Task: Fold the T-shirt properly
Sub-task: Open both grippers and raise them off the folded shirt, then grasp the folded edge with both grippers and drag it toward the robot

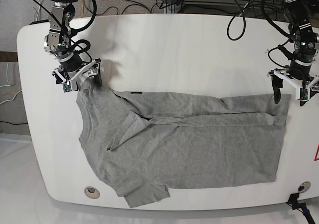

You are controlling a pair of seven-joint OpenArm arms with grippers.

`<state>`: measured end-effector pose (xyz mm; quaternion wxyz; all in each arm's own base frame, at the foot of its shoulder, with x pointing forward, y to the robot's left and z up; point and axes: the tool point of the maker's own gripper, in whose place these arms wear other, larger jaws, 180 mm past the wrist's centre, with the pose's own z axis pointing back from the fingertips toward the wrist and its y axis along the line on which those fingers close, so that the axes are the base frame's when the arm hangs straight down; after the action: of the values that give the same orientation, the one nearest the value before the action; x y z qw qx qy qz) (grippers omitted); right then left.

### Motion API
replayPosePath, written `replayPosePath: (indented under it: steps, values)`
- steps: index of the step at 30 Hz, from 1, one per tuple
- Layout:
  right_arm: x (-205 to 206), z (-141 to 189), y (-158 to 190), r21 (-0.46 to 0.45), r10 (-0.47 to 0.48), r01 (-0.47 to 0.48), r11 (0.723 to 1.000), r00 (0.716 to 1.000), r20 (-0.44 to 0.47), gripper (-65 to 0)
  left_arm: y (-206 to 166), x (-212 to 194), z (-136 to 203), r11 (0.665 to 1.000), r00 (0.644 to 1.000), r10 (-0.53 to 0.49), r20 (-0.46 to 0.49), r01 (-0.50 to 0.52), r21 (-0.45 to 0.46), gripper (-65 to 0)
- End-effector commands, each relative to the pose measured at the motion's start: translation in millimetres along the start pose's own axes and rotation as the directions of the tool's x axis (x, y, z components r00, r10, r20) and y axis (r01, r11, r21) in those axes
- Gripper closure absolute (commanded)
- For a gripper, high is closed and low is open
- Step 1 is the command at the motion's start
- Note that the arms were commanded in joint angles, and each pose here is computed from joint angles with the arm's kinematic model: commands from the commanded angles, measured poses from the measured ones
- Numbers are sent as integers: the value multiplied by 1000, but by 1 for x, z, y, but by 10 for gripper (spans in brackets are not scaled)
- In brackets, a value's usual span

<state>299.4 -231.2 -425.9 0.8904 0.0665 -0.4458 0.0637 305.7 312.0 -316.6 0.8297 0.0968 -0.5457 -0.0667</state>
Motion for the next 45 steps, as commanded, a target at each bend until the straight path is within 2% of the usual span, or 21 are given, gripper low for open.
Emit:
replayPosePath:
  steps: [1, 7, 9, 16, 20, 32, 38, 45]
  values:
    - [20, -1, -4, 1, 18, -18, 1000, 999, 41, -517, 6, 13, 1, 1000, 999, -8, 45, 8, 10, -509]
    - [22, -16, -15, -10, -14, 14, 1000, 999, 30, -500, 5, 7, 4, 1000, 1000, -10, 29, 10, 8, -509]
    - [25, -21, -18, -12, -25, 26, 1000, 999, 33, -431, 6, 6, 5, 1000, 1000, -9, 27, 9, 9, -509]
    - [22, -21, -20, -16, -33, 34, 999, 998, 46, -117, 6, 6, 5, 1000, 1000, -10, 27, 10, 8, -509]
    - [21, -21, -20, -16, -33, 34, 999, 998, 45, 0, 6, -1, 3, 1000, 1000, 0, 11, 0, 9, -509]
    - [20, -21, -20, -17, -31, 32, 999, 999, 42, 0, 27, -46, -24, 990, 987, 134, -91, -129, 60, -509]
    - [20, -21, -20, -17, -31, 32, 999, 999, 42, 0, 30, -56, -47, 977, 971, 209, -115, -202, 70, -509]
    - [20, -21, -20, -16, -33, 34, 999, 999, 43, 0, 27, -67, -58, 968, 957, 250, -144, -243, 69, -509]
